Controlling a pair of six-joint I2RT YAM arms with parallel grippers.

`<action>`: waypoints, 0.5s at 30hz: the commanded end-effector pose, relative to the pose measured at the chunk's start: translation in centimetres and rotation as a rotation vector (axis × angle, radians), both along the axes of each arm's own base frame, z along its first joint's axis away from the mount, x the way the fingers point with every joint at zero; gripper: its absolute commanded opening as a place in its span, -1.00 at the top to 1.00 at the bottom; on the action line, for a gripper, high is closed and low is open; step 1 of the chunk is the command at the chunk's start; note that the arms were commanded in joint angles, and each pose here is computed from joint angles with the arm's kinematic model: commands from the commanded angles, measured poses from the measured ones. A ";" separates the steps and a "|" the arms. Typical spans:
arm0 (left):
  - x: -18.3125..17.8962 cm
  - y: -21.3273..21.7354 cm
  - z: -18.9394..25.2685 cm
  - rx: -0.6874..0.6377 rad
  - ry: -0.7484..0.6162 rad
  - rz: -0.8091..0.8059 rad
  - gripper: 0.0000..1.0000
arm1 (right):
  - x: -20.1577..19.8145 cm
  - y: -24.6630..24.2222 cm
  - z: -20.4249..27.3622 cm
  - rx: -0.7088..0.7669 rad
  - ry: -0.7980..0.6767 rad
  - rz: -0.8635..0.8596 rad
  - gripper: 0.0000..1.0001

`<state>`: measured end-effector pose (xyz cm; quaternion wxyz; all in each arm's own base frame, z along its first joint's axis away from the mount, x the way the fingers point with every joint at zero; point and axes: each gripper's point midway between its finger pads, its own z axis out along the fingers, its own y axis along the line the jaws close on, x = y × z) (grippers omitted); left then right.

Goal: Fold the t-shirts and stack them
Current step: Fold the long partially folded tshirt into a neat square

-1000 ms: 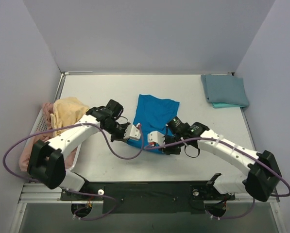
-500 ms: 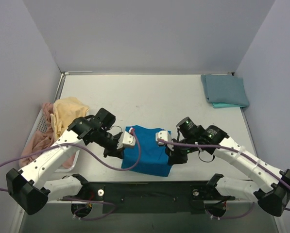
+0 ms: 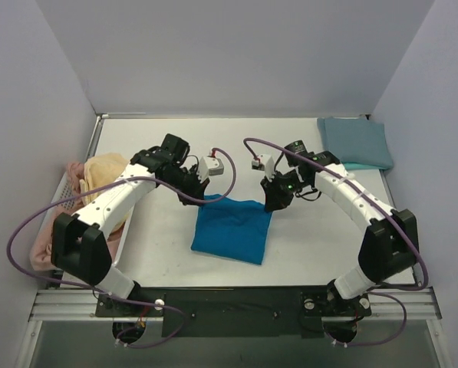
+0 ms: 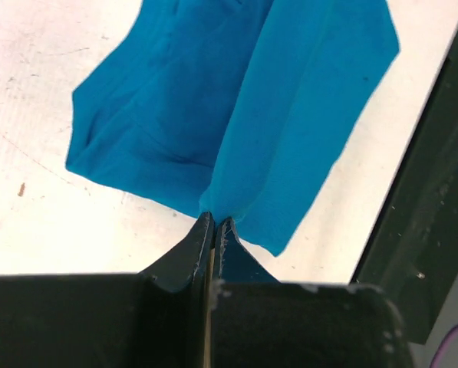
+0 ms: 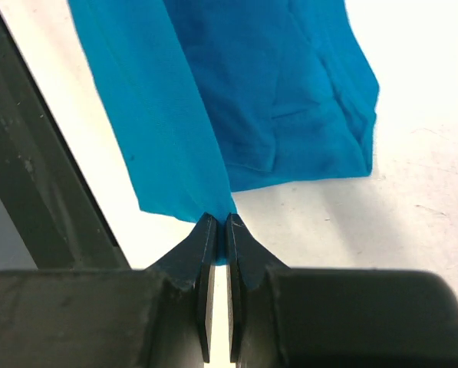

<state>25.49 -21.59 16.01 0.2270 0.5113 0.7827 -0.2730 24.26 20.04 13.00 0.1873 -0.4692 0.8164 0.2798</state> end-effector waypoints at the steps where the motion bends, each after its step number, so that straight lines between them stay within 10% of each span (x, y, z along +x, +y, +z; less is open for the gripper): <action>1: 5.3 -1.0 1.0 -0.010 -0.090 0.076 1.00 | 2.9 0.2 0.5 0.031 0.023 -0.042 1.00; 15: 10.3 -0.5 -5.6 0.118 0.070 0.139 1.00 | 10.1 1.1 -5.3 -0.036 0.134 -0.153 0.99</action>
